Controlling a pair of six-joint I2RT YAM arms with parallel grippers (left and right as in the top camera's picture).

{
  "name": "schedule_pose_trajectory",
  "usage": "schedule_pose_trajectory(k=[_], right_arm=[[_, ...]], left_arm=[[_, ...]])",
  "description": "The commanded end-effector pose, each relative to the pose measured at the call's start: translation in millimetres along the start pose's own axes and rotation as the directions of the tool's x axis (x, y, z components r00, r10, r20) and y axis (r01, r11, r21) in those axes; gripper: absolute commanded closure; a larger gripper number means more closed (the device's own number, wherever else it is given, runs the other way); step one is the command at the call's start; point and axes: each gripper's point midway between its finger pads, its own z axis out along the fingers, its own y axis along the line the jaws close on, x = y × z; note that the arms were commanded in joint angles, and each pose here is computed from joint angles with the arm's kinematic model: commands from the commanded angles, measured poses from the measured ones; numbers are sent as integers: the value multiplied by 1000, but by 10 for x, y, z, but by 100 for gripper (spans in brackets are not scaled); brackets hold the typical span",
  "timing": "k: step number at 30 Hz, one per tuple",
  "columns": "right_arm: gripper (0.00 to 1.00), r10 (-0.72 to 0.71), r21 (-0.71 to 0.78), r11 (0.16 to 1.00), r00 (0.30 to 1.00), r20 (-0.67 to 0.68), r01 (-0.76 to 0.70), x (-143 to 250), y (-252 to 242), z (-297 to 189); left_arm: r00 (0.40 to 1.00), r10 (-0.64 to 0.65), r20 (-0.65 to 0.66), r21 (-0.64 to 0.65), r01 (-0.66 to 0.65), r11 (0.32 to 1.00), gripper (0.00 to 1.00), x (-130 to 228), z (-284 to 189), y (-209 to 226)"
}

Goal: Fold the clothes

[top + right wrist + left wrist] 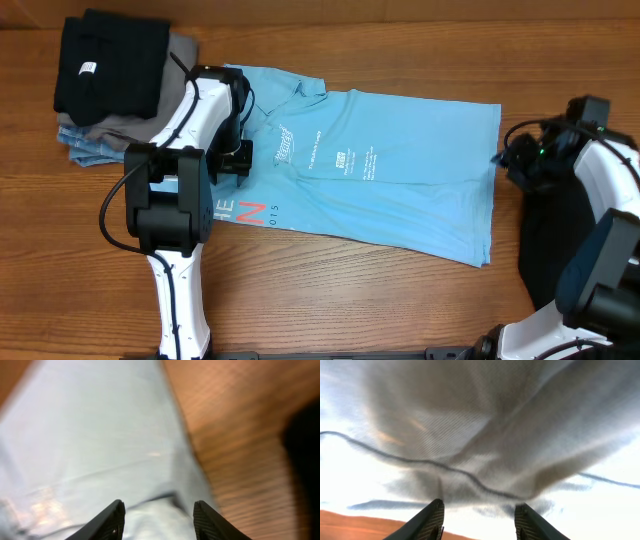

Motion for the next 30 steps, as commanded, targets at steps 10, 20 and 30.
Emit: schedule_pose_trajectory(k=[10, 20, 30], right_arm=[[52, 190, 137, 979, 906, -377, -148, 1145, -292, 47], [82, 396, 304, 905, 850, -346, -298, 1662, -762, 430], [96, 555, 580, 721, 817, -155, -380, 1664, -1491, 130]], left_arm=[[985, 38, 167, 83, -52, 995, 47, -170, -999, -151], [933, 18, 359, 112, -62, 992, 38, -169, -1737, -77], [925, 40, 378, 81, -76, 994, 37, -168, -1785, 7]])
